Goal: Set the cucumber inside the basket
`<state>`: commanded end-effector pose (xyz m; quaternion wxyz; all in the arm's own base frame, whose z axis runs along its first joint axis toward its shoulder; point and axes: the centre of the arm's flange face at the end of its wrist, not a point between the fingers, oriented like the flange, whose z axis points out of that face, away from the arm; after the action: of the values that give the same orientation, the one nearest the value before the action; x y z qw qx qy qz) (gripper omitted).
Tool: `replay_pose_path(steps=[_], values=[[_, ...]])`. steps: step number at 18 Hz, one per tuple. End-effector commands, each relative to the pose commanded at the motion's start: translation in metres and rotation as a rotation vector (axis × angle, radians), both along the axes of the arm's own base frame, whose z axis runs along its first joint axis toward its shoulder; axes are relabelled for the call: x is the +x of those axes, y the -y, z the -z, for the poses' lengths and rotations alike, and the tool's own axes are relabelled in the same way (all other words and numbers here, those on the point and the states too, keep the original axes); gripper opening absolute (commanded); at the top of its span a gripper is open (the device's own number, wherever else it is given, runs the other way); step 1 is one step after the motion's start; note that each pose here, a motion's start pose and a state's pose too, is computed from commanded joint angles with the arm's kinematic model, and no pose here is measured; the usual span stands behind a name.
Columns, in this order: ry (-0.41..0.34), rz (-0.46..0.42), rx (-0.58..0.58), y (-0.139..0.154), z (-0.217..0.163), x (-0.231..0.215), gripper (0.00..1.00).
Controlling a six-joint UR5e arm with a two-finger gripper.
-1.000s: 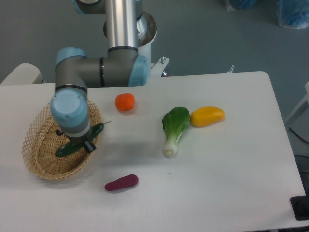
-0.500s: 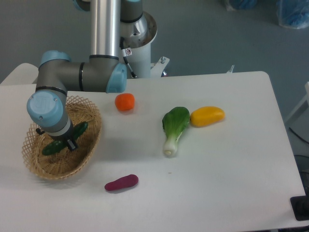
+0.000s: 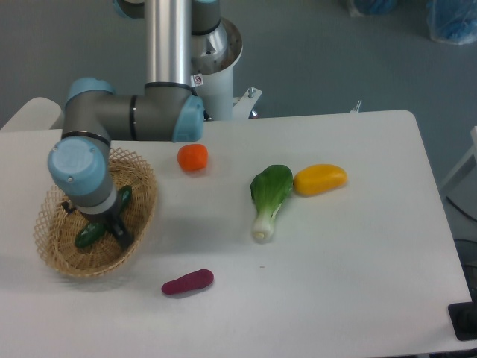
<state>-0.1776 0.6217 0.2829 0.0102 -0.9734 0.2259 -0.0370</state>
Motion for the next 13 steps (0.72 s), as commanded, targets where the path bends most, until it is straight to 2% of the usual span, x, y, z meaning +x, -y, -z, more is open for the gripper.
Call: replay_pose_path(steps=[6,10,13], values=[[-0.022,-0.023,0.041,0.014,-0.017,-0.086,1.00],[-0.032,-0.027,0.048,0.029,-0.016,-0.141,1.00],[-0.044,-0.042,0.055,0.029,-0.013,-0.184,1.00]])
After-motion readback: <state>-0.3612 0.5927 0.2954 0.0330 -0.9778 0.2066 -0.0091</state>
